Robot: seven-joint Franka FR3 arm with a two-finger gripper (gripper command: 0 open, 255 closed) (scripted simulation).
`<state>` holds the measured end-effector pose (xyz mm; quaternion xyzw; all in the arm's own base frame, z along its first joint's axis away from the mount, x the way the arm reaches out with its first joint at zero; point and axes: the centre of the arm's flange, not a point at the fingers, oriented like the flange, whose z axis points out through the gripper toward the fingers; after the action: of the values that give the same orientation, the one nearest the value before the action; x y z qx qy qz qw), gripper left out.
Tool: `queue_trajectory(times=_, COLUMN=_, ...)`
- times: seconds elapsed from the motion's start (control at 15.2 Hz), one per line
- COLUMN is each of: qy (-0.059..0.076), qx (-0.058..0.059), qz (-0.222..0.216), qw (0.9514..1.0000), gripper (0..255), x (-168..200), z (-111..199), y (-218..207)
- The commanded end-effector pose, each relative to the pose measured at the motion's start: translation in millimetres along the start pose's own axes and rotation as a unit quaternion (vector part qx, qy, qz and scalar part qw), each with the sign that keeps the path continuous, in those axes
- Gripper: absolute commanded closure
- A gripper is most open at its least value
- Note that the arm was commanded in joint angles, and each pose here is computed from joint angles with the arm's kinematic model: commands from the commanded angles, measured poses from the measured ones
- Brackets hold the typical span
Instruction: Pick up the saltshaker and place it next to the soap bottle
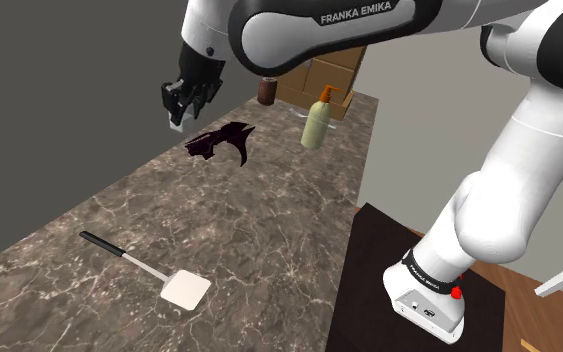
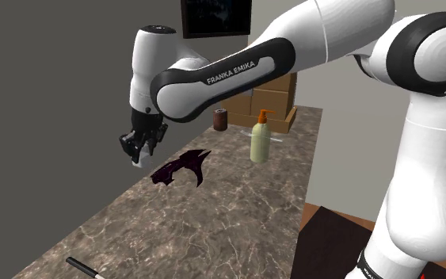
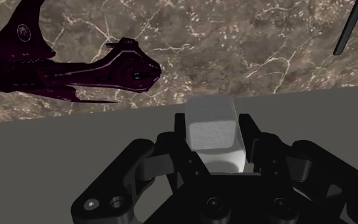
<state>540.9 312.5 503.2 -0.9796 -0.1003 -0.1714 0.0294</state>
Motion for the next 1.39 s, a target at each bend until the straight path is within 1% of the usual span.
queue_trajectory(times=0.0, qy=0.0, qx=0.0, qz=0.0, qw=1.0, gripper=255, x=3, z=-10, y=0)
queue_trajectory(times=1.32, qy=0.0, qx=0.0, qz=0.0, qw=1.0, gripper=255, x=39, z=-109, y=-3)
